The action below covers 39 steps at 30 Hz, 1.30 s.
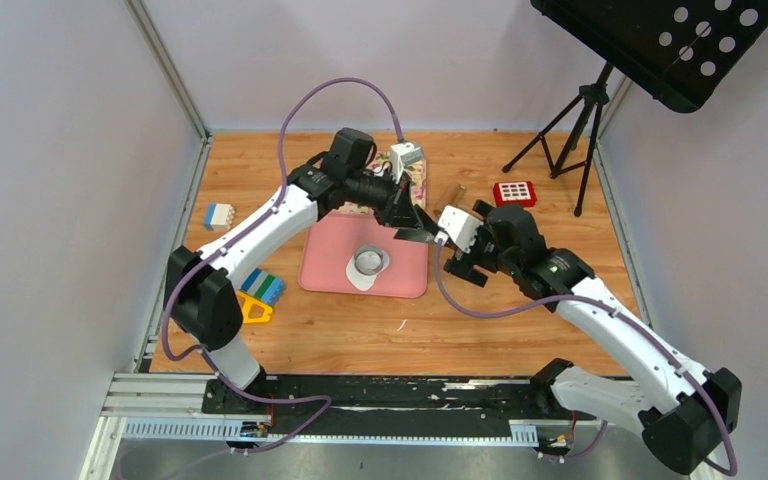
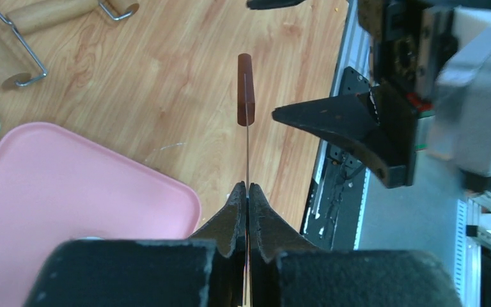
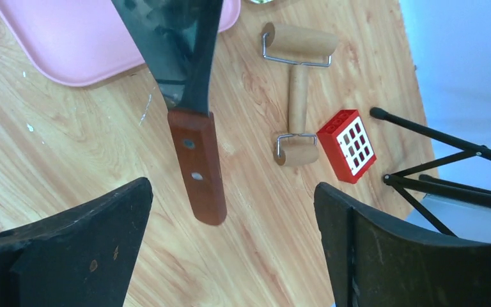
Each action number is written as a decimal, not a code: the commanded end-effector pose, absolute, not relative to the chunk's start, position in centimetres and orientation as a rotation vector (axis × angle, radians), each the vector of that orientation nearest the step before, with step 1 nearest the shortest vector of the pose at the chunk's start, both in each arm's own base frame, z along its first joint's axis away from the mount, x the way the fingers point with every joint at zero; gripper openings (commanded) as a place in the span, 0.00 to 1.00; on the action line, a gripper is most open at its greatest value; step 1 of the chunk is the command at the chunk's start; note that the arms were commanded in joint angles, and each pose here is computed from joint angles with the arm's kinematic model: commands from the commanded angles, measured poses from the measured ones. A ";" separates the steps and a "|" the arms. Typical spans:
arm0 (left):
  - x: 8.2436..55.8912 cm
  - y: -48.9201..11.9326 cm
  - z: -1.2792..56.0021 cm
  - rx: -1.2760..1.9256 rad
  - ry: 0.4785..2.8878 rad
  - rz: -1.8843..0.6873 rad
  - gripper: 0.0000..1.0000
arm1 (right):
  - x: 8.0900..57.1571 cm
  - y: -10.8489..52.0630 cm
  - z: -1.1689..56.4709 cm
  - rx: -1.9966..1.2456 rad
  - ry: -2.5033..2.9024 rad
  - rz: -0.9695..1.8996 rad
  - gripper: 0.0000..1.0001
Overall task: Roll out the dumpling wrappers from the dough
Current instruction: Pick up the spatula from the center of the board.
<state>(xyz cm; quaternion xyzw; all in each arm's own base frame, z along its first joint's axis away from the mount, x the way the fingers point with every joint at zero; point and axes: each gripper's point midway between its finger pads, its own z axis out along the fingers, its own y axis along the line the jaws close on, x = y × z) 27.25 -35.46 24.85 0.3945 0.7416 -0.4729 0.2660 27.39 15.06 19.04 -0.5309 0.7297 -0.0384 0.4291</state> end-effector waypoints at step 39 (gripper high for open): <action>23.7 -24.1 43.9 0.726 1.065 -1.458 0.00 | 24.6 19.3 39.1 -1.016 1.316 1.280 0.94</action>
